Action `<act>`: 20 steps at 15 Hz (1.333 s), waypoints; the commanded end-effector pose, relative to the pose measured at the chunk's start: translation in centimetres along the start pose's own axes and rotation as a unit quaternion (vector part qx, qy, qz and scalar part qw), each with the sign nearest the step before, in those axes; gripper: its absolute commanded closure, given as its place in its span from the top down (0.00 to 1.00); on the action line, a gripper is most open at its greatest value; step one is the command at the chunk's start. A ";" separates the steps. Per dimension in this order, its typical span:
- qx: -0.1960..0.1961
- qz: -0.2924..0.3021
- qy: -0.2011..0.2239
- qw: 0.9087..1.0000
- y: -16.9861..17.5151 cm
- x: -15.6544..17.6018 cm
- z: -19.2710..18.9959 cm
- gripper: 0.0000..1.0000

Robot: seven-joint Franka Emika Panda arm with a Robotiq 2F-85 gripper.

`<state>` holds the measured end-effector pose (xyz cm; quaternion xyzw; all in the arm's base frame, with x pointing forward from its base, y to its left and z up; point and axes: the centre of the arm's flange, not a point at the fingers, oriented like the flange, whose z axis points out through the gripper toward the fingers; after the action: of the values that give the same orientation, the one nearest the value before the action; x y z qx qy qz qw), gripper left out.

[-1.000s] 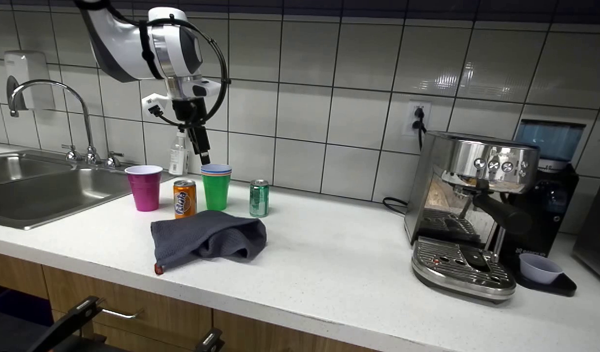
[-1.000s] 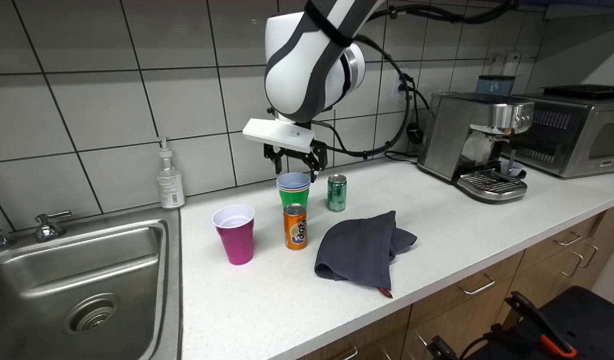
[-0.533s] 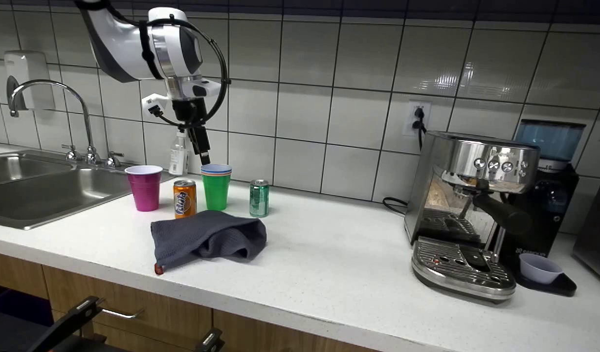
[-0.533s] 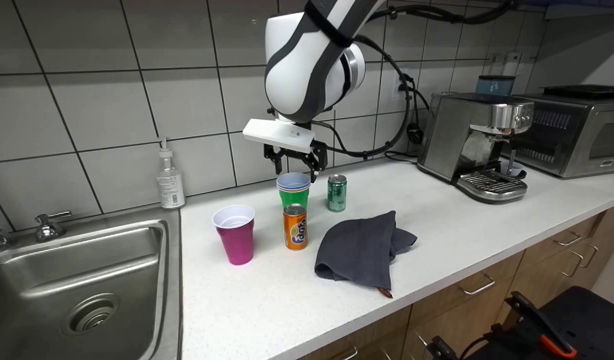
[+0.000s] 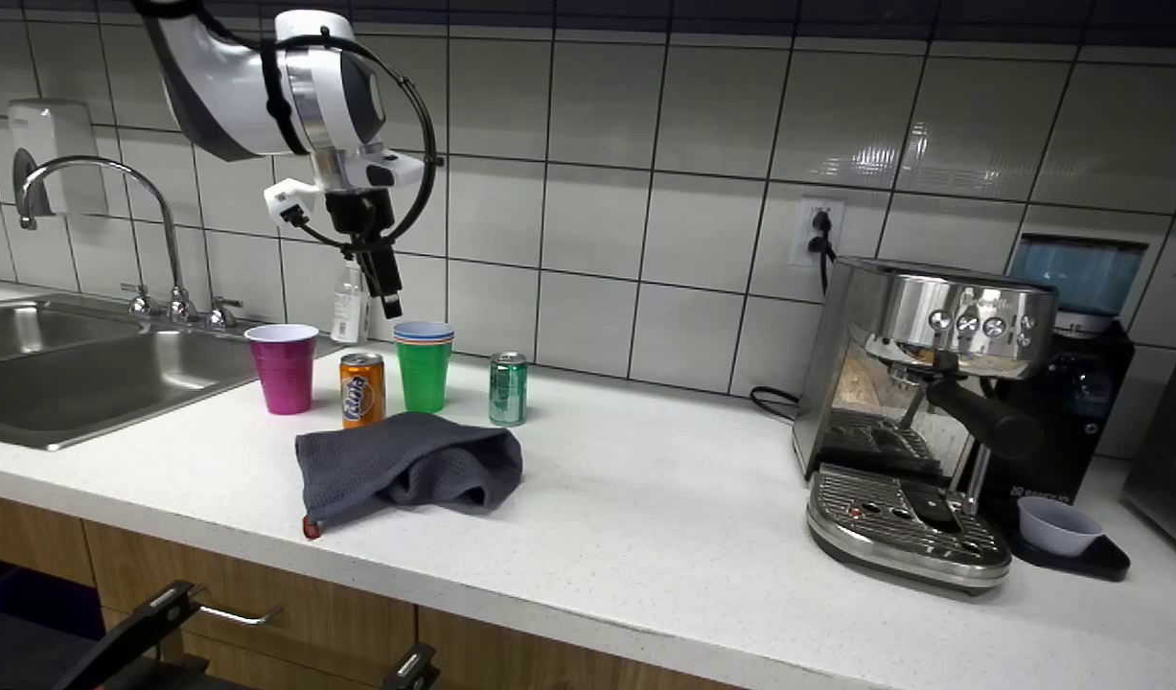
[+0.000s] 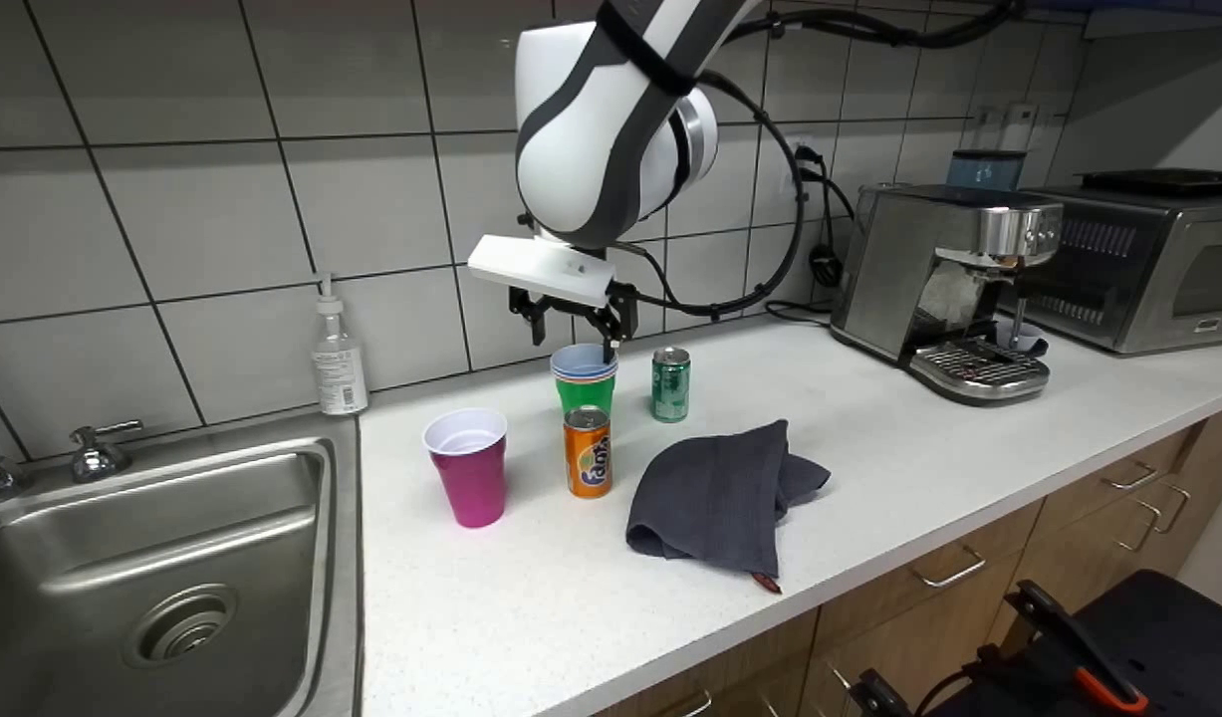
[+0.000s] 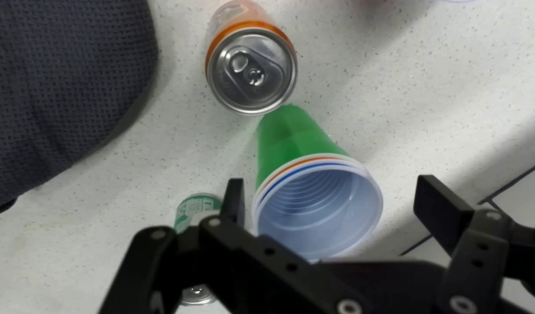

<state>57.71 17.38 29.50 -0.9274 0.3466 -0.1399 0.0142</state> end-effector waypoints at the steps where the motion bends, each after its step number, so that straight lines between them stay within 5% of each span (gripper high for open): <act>1: 0.022 -0.026 0.007 0.999 0.1 -1.5 -1.6 1.00; 20: 0.039 -0.063 -0.001 0.997 -0.9 -3.8 -0.5 1.00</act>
<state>55.42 20.53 29.10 -0.9463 0.2814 -0.1533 0.0420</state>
